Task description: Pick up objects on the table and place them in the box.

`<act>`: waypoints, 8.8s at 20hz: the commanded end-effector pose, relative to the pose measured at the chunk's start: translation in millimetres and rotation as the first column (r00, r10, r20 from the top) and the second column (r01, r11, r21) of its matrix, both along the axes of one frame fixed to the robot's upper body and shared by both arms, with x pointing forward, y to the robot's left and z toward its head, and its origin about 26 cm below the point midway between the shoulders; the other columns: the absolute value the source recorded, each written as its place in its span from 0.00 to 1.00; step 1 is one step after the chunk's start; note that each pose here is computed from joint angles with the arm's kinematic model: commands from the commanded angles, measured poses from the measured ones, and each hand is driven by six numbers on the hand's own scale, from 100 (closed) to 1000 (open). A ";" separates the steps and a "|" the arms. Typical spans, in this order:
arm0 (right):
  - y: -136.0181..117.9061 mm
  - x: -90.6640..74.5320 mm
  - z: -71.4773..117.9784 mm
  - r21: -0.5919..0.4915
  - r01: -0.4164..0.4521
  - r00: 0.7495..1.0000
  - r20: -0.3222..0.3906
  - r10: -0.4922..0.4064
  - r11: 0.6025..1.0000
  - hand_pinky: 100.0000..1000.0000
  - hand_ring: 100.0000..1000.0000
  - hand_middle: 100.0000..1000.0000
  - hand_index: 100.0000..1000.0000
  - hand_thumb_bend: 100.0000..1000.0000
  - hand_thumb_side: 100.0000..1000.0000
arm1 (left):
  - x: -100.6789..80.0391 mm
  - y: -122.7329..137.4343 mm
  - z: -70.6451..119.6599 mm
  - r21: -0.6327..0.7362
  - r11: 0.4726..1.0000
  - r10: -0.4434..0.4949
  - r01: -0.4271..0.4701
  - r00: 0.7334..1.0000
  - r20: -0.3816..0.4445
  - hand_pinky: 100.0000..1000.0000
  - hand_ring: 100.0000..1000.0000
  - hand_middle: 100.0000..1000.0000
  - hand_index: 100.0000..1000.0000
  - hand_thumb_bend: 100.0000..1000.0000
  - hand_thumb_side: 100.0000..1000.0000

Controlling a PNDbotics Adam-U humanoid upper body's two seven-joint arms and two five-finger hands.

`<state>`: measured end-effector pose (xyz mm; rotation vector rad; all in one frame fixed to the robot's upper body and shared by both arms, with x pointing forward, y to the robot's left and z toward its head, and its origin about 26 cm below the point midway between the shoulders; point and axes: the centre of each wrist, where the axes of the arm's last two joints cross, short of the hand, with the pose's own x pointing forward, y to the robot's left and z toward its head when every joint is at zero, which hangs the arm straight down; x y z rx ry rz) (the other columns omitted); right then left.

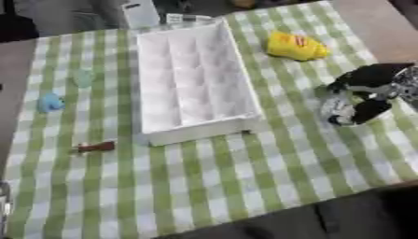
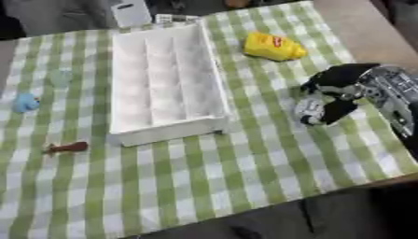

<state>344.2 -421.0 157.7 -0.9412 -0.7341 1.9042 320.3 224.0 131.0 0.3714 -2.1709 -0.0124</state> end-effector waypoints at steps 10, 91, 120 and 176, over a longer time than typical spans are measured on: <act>-6.5 -2.7 1.6 -0.057 0.011 1.000 -0.006 -0.011 0.998 0.53 0.37 0.64 0.83 0.39 0.71 | 0.7 2.7 10.5 0.020 1.000 -0.004 0.003 0.999 0.037 0.74 1.00 0.67 0.71 0.00 0.86; 110.2 36.6 80.8 0.282 -0.484 0.815 0.490 0.309 0.828 0.24 0.15 0.23 0.35 0.01 0.11 | 0.0 -1.6 4.8 0.030 0.999 -0.042 0.041 0.999 0.016 0.74 1.00 0.68 0.71 0.00 0.85; 155.8 56.6 33.2 0.107 -0.599 0.754 0.410 0.513 0.794 0.63 0.65 0.76 0.89 0.00 0.29 | 0.3 -5.7 5.5 0.031 0.997 -0.065 0.064 0.998 0.017 0.74 1.00 0.68 0.71 0.00 0.85; 163.4 12.7 101.2 0.060 -0.619 0.659 0.582 0.477 0.783 0.80 0.82 0.89 1.00 0.08 0.09 | -0.5 -0.9 3.9 0.022 0.999 -0.035 0.034 0.999 0.016 0.75 1.00 0.67 0.71 0.00 0.86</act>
